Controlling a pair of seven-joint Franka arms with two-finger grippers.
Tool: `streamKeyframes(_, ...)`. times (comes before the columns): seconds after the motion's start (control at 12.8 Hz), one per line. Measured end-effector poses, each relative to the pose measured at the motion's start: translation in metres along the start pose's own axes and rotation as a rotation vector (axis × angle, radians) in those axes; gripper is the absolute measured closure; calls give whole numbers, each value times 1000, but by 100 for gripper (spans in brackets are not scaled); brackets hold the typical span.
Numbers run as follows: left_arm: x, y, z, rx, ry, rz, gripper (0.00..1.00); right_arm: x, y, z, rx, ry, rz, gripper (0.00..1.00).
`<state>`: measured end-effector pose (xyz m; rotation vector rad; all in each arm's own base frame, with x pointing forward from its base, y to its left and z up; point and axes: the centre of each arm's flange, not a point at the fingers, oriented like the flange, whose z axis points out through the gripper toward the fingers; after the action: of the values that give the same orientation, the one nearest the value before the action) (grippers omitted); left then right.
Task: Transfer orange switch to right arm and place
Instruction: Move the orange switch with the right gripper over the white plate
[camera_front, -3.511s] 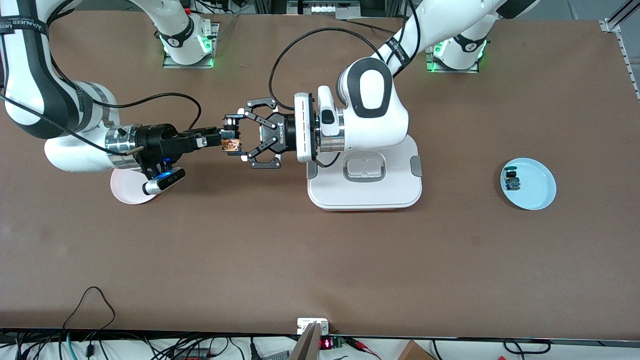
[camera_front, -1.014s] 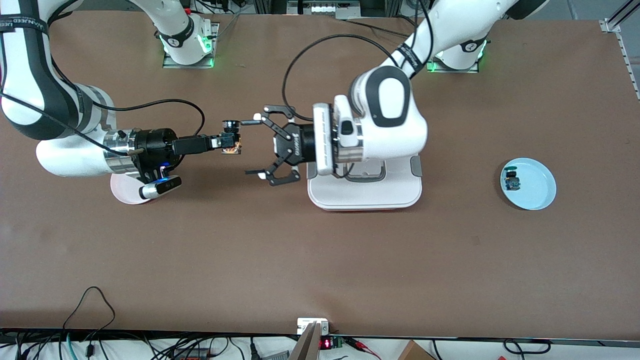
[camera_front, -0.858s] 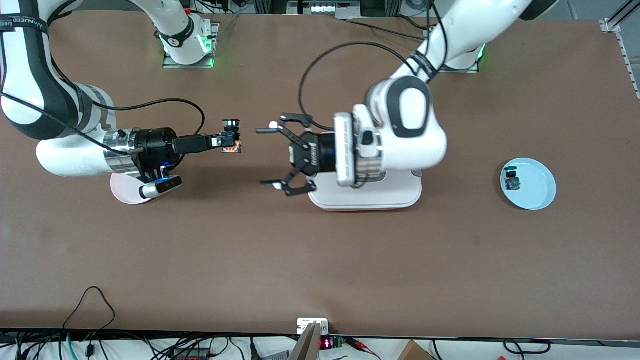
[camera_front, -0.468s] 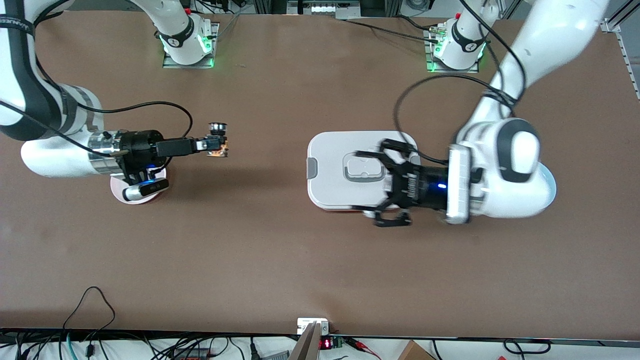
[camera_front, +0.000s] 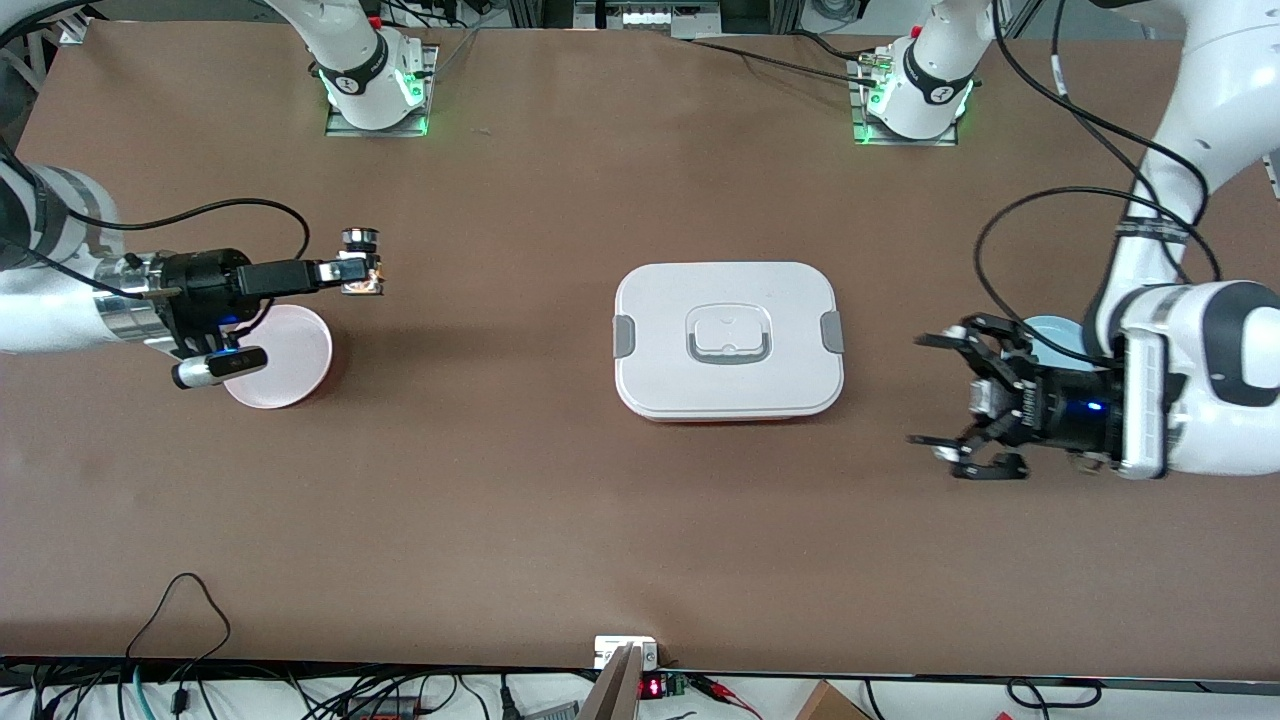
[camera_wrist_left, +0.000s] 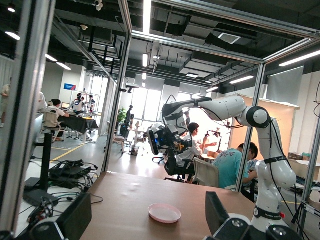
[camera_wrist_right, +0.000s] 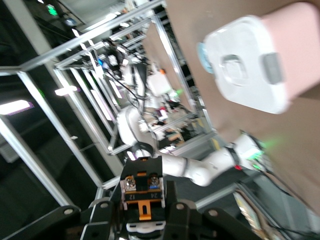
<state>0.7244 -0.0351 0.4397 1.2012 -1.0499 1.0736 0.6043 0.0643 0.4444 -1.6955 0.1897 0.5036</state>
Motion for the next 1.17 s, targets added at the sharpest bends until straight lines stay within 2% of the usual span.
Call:
streamKeyframes(0.23, -17, 19, -122, 80, -123, -5, 0, -9, 31, -29, -172, -19, -55, 66)
streamKeyframes(0.39, -20, 39, -183, 120, -198, -14, 0, -12, 48, -37, -294, -44, -97, 66)
streamKeyframes(0.55, -22, 52, -222, 149, -346, -19, 0, -15, 63, -43, -427, -81, -155, 66)
streamKeyframes(0.62, -19, 55, -232, 157, -419, -16, 0, -16, 71, -48, -496, -102, -191, 66)
streamKeyframes(0.94, 11, 62, -254, 220, -698, -78, 0, -15, 98, -83, -829, -195, -361, 66)
streamKeyframes(1.17, 56, 76, -251, 312, -881, -162, 0, -10, 105, -109, -1067, -305, -529, 66)
